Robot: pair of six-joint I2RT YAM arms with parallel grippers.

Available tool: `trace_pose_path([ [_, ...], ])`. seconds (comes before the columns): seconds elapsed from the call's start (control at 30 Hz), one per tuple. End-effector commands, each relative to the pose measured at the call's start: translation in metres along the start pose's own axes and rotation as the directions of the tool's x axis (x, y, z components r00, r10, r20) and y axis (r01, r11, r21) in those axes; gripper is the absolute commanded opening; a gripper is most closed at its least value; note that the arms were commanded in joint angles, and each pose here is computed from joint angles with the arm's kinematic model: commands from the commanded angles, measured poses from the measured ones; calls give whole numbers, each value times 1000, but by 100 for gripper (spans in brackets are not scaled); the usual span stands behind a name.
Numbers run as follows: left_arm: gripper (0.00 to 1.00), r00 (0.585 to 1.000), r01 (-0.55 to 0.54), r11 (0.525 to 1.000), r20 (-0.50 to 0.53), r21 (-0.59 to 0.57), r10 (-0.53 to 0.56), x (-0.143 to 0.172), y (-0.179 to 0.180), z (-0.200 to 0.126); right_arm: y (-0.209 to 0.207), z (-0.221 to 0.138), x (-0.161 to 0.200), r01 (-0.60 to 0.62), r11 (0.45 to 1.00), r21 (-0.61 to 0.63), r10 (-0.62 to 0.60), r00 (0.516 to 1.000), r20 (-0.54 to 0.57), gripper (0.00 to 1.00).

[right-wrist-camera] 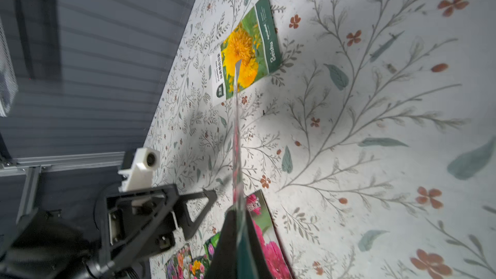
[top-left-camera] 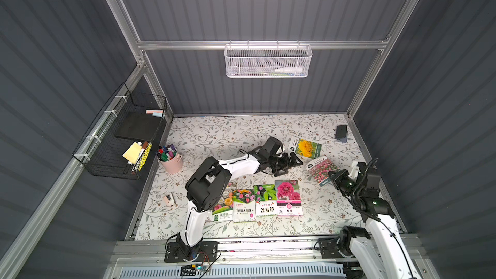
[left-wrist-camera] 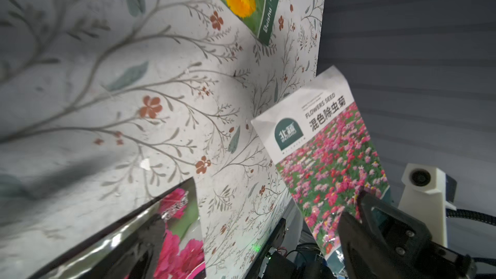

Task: Arrange the seed packets in a row
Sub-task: Pick up the seed packet from the center of the board.

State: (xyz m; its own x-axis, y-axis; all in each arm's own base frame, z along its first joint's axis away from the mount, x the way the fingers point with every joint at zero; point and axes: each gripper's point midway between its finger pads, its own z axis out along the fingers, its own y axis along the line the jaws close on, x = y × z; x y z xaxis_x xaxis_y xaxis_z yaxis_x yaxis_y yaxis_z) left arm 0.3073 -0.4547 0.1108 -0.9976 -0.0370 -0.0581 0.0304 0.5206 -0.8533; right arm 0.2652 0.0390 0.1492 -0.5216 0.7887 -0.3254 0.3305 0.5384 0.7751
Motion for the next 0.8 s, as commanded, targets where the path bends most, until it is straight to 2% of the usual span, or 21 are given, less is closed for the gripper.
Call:
trace_pose_path([
  [0.0, 99, 989, 3, 978, 142, 208, -34, -18, -71, -14, 30, 3, -20, -40, 996, -86, 43, 998, 38, 0],
  [0.2, 100, 965, 29, 960, 242, 280, -99, -30, -92, -16, 41, 6, -26, -57, 992, -108, 62, 997, 45, 0],
  [0.33, 97, 960, 75, 936, 230, 343, -161, -34, -103, -2, 41, 8, -28, -72, 990, -120, 79, 995, 54, 0],
  [0.43, 96, 956, 98, 931, 225, 352, -186, -30, -103, 10, 43, 10, -28, -89, 987, -133, 96, 994, 51, 0],
  [0.6, 88, 945, 131, 921, 233, 367, -228, -24, -105, 24, 44, 12, -32, -94, 986, -136, 103, 993, 62, 0],
  [0.77, 88, 950, 143, 921, 209, 363, -230, -14, -110, 33, 43, 17, -32, -101, 986, -135, 109, 993, 53, 0],
])
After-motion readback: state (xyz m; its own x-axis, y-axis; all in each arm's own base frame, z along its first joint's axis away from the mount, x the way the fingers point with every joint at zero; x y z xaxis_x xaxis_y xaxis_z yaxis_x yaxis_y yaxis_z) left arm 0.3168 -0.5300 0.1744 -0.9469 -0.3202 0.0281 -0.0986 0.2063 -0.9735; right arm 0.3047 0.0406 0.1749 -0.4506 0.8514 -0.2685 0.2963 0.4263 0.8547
